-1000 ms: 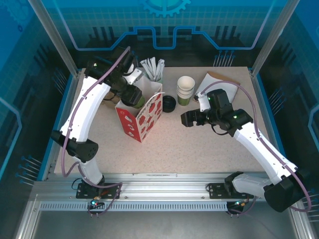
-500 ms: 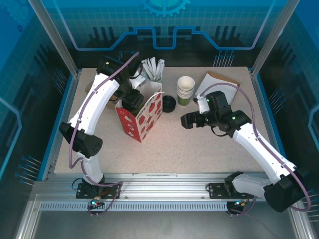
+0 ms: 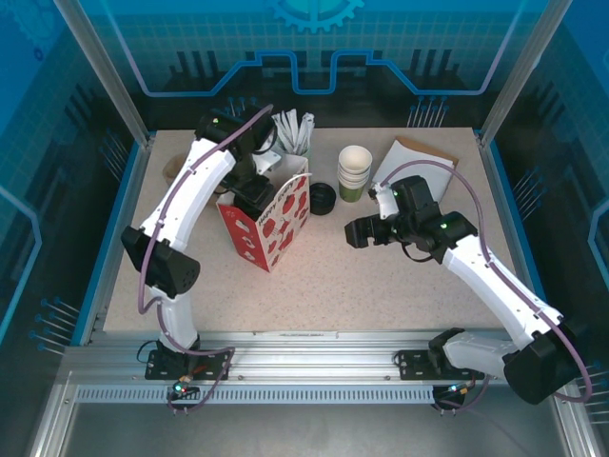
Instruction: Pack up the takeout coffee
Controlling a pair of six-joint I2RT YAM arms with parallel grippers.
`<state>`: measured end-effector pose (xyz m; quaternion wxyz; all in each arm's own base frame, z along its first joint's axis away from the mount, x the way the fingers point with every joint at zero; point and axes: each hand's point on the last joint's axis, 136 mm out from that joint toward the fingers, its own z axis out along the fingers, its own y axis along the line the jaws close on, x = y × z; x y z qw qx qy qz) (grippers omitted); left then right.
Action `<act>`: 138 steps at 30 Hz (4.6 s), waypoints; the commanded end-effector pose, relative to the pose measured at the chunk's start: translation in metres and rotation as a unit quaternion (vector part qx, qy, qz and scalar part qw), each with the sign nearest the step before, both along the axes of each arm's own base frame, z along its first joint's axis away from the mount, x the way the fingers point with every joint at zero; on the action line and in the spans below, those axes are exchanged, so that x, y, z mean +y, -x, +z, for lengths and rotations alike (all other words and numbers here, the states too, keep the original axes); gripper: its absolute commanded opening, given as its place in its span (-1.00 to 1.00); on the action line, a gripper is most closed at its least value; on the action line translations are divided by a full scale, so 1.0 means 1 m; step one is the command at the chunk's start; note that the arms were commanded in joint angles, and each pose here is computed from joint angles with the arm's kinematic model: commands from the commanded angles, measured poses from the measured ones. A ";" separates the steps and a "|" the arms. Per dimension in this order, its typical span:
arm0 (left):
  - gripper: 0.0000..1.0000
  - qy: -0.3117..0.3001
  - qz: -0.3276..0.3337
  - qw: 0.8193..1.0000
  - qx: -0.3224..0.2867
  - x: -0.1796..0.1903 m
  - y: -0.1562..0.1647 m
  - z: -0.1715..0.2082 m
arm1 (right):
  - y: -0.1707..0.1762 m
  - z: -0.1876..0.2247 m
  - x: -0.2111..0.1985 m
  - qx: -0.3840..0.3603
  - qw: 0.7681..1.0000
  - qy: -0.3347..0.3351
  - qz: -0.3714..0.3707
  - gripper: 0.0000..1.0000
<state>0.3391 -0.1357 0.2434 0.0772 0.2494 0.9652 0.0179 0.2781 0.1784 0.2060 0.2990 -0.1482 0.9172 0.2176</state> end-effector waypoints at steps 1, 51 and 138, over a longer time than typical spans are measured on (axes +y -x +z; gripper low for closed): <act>-0.09 -0.028 -0.007 0.999 0.042 0.009 0.008 -0.016 | -0.001 -0.005 0.003 0.002 1.000 0.001 0.000 0.89; -0.11 0.008 0.020 0.998 0.056 0.001 -0.006 -0.049 | 0.002 -0.017 0.005 0.015 1.000 0.011 0.004 0.88; -0.13 -0.023 0.017 0.997 0.077 0.013 0.002 -0.062 | 0.007 -0.021 0.020 0.015 0.999 0.014 0.038 0.89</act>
